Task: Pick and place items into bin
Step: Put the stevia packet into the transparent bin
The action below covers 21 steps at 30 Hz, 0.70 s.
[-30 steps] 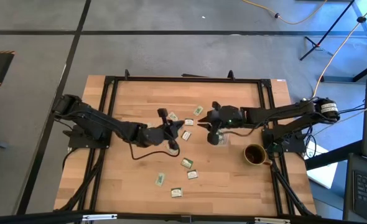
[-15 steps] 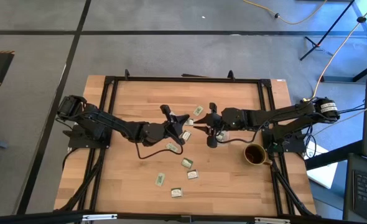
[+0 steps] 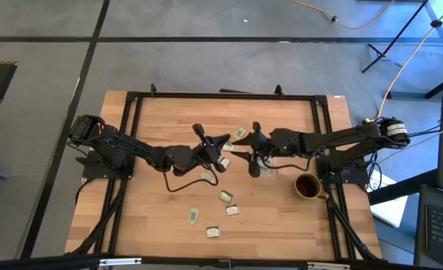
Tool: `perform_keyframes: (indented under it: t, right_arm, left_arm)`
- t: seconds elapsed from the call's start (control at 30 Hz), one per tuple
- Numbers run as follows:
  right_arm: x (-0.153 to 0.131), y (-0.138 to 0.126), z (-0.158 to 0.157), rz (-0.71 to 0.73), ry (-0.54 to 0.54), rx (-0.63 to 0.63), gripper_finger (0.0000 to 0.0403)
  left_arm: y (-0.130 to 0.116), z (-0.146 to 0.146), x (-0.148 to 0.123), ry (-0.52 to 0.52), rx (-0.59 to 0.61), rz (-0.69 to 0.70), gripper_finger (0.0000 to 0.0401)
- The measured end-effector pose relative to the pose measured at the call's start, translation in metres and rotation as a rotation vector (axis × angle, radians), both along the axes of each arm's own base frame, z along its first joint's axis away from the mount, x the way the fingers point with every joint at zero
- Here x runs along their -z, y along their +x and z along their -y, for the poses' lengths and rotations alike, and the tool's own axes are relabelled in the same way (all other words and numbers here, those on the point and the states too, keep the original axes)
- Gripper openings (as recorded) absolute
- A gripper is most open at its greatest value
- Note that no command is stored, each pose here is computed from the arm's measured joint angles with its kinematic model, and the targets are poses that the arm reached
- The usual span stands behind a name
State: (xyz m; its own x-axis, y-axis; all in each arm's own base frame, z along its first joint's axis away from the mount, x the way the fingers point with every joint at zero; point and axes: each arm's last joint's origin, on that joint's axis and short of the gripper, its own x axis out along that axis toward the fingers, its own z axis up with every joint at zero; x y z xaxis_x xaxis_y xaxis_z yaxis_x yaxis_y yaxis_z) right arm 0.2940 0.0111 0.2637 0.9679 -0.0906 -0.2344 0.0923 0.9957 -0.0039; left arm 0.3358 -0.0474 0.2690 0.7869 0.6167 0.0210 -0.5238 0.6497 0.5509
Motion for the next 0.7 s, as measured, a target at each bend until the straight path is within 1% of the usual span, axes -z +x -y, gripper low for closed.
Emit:
perform_keyframes:
  t: [0.13,0.23,0.3,0.5,0.6,0.7]
  right_arm:
    - [-0.0047,0.001,0.001,0.053,0.031,0.016,0.0157]
    - [-0.0048,0.0008,0.0028,0.057,0.03,0.082,0.0157]
    - [-0.0048,0.0007,0.0037,0.057,0.025,0.105,0.0156]
    - [-0.005,0.0007,0.0038,0.06,0.027,0.107,0.0152]
    - [-0.005,0.0007,0.0038,0.059,0.025,0.107,0.0132]
    - [-0.0051,0.0007,0.0038,0.06,0.024,0.106,0.0098]
  left_arm:
    - [0.0002,0.0012,-0.0021,-0.004,0.025,0.023,0.0003]
    - [0.0006,0.0023,-0.004,-0.006,0.061,0.044,0.0003]
    - [0.0005,0.0025,-0.0054,-0.001,0.063,0.054,0.0003]
    - [0.0003,0.0023,-0.0068,0.009,0.061,0.059,0.0003]
    - [0.0002,0.0022,-0.0068,0.017,0.057,0.053,0.0003]
    - [0.0002,0.0022,-0.0068,0.022,0.055,0.049,0.0003]
